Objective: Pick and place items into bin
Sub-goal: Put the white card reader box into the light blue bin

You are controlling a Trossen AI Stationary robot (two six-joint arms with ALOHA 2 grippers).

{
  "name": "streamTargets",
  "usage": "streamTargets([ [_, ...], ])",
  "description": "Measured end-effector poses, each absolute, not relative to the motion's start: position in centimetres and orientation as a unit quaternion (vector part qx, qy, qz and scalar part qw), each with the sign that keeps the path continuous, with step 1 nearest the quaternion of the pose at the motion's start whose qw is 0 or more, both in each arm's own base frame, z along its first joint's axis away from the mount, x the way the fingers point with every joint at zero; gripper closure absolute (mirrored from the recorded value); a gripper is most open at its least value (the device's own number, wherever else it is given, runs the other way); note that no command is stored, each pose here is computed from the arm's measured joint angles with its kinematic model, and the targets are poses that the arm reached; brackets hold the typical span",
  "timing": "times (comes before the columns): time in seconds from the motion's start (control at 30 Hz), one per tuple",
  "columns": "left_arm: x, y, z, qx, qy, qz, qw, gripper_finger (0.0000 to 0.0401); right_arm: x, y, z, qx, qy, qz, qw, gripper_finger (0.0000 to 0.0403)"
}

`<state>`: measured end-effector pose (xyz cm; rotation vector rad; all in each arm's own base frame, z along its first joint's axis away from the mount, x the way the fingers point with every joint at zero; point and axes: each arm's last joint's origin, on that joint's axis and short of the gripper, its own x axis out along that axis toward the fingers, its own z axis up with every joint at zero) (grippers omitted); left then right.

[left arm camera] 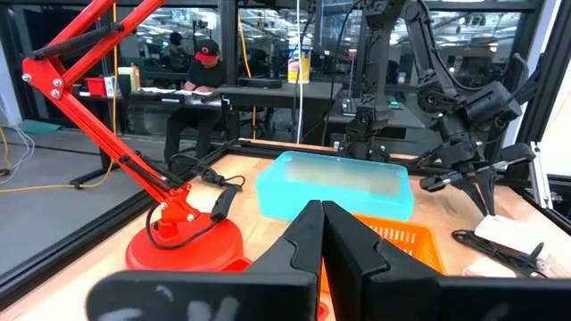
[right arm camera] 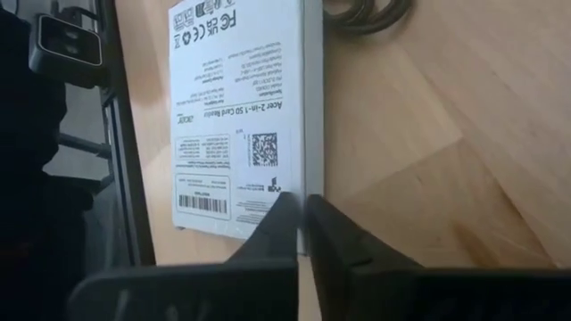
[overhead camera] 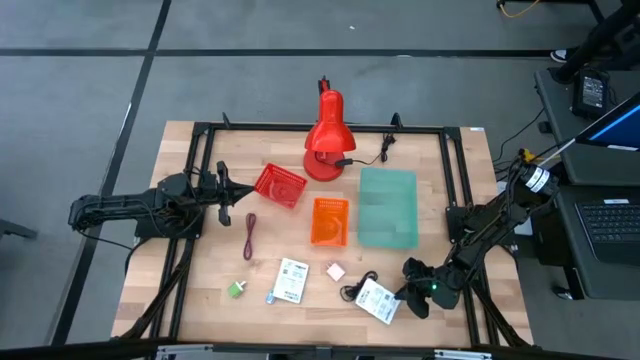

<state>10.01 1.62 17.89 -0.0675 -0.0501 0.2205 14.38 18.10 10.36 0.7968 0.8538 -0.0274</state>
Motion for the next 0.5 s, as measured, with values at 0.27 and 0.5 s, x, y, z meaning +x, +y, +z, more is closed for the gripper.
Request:
streamTargets([
  [0.27,10.01,1.62,17.89,-0.037,-0.026,0.110,0.993,0.0397,14.48,18.21,10.47,0.367,0.396,0.000,0.842,0.0368],
  [0.5,10.01,1.62,17.89,-0.037,-0.025,0.110,0.993,0.0397,14.62,18.25,10.61,0.367,0.381,0.002,0.849,0.0309],
])
